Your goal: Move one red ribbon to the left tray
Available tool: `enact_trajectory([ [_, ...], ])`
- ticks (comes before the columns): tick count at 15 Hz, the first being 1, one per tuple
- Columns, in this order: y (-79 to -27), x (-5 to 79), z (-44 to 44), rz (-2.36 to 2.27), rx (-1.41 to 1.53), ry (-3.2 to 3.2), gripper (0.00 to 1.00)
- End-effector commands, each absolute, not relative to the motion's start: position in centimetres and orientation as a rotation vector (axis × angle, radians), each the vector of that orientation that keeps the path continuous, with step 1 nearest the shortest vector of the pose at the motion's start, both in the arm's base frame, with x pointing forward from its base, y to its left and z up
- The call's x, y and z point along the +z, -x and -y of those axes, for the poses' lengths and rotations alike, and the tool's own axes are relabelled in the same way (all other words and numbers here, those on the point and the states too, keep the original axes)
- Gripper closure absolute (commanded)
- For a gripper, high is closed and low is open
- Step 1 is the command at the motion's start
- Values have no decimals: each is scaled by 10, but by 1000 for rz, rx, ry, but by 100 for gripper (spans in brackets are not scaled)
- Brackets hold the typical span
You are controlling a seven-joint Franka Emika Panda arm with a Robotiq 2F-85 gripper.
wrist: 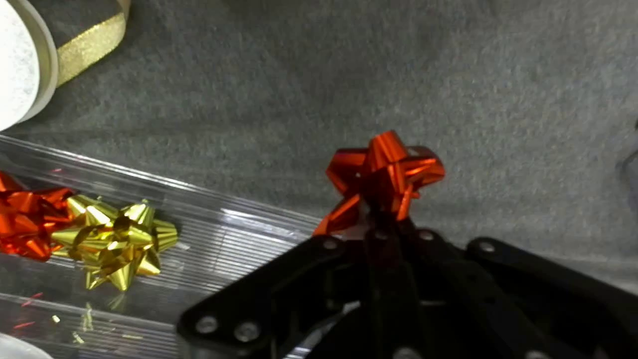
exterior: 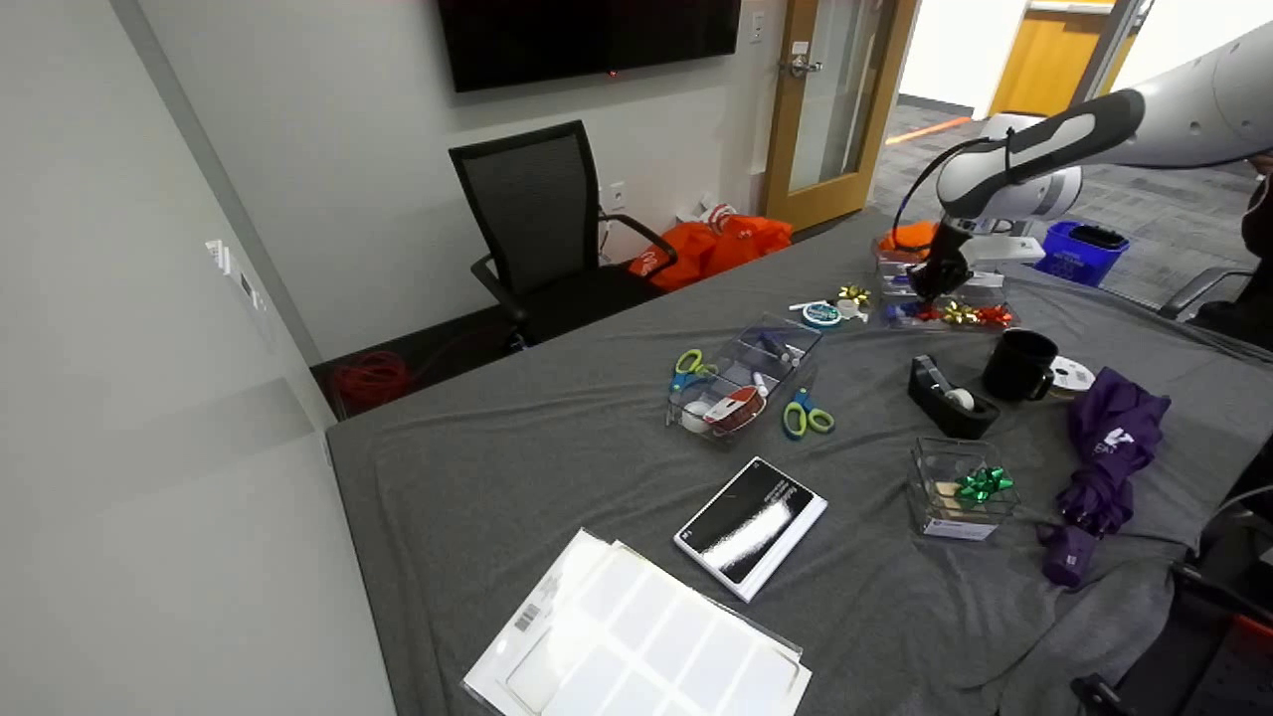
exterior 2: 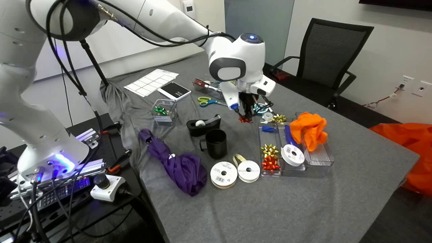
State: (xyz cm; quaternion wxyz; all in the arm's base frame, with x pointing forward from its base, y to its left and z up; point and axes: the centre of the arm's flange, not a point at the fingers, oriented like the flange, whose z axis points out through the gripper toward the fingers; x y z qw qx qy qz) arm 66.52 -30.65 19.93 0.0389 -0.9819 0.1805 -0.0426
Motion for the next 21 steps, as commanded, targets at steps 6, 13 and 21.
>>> enact_trajectory([
  [6,-562,242,232,-134,-130,2958,99],
  [13,-492,234,171,257,-205,2838,99],
  [21,-503,228,171,284,-159,2837,98],
])
